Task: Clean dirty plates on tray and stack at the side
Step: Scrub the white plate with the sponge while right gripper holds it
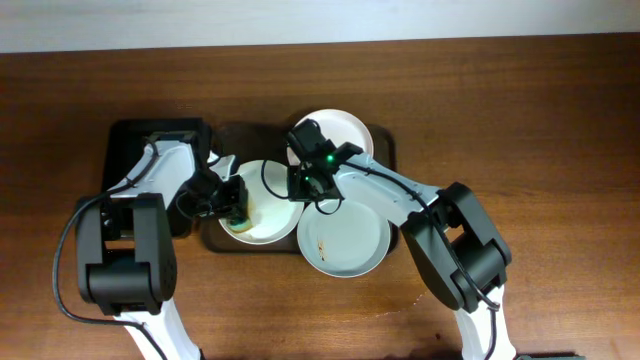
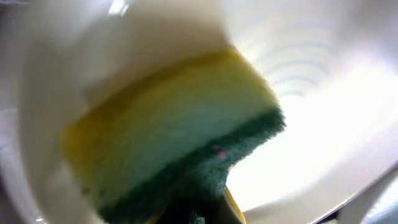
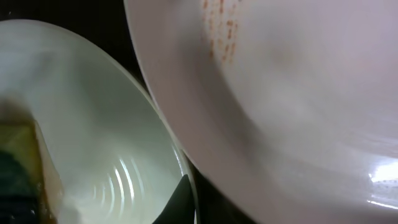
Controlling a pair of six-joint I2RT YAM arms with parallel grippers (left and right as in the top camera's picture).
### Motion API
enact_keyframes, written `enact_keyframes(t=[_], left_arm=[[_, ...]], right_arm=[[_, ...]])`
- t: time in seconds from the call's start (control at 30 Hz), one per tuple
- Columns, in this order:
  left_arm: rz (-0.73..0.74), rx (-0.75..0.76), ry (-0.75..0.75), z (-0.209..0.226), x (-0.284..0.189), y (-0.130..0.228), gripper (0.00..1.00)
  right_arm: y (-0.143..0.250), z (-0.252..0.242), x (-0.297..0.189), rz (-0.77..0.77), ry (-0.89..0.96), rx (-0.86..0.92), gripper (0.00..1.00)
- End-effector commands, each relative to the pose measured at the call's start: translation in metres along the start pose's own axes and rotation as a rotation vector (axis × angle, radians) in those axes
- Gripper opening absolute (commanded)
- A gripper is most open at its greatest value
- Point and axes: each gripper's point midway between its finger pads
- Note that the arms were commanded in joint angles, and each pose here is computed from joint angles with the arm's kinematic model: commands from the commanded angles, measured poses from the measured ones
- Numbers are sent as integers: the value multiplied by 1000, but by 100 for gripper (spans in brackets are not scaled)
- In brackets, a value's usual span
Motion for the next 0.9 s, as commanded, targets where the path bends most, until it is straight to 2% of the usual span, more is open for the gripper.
enact_keyframes(t=[0.0, 0.13, 0.2, 0.27, 0.33, 0.37, 0.4, 0.47, 0.5, 0.57, 0.63, 0.7, 0.87], left_arm=[[21, 67, 14, -2, 45, -3, 1], [-214, -176, -267, 45, 35, -46, 1], [-304, -268, -355, 62, 26, -57, 1], [-352, -289, -397, 69, 21, -64, 1], [-327, -286, -389, 68, 23, -59, 1], [-278, -236, -367, 63, 27, -53, 1], [-192, -108, -292, 49, 35, -42, 1], [-92, 32, -158, 25, 42, -27, 1], [-27, 146, 1, -2, 45, -14, 1], [10, 250, 197, -34, 42, -4, 1], [-7, 285, 346, -60, 35, -6, 1], [-35, 297, 400, -70, 31, -13, 1], [-180, 214, 360, -72, 28, -52, 1]], right_arm=[[-5, -3, -1, -19, 12, 16, 4], [-4, -3, -1, -16, 13, 17, 4], [-5, -3, -1, -17, 13, 17, 4], [-5, -3, -1, -17, 13, 17, 4], [-5, -3, -1, -17, 13, 17, 4], [-5, -3, -1, -17, 12, 17, 4], [-5, -3, -1, -16, 12, 16, 4], [-5, -3, -1, -17, 12, 16, 4], [-4, -2, -1, -16, 12, 16, 4], [-5, -2, -1, -17, 11, 15, 4], [-4, -2, -1, -16, 11, 16, 4], [-4, -2, -1, -15, 10, 16, 4], [-4, -2, -1, -14, 8, 15, 4]])
Point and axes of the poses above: each gripper's point midway between its finger pads, its own x axis out along the fingers, its own z axis along the line the jaws close on, y = z × x, and after that the axes turned 13 degrees about -x, right-handed
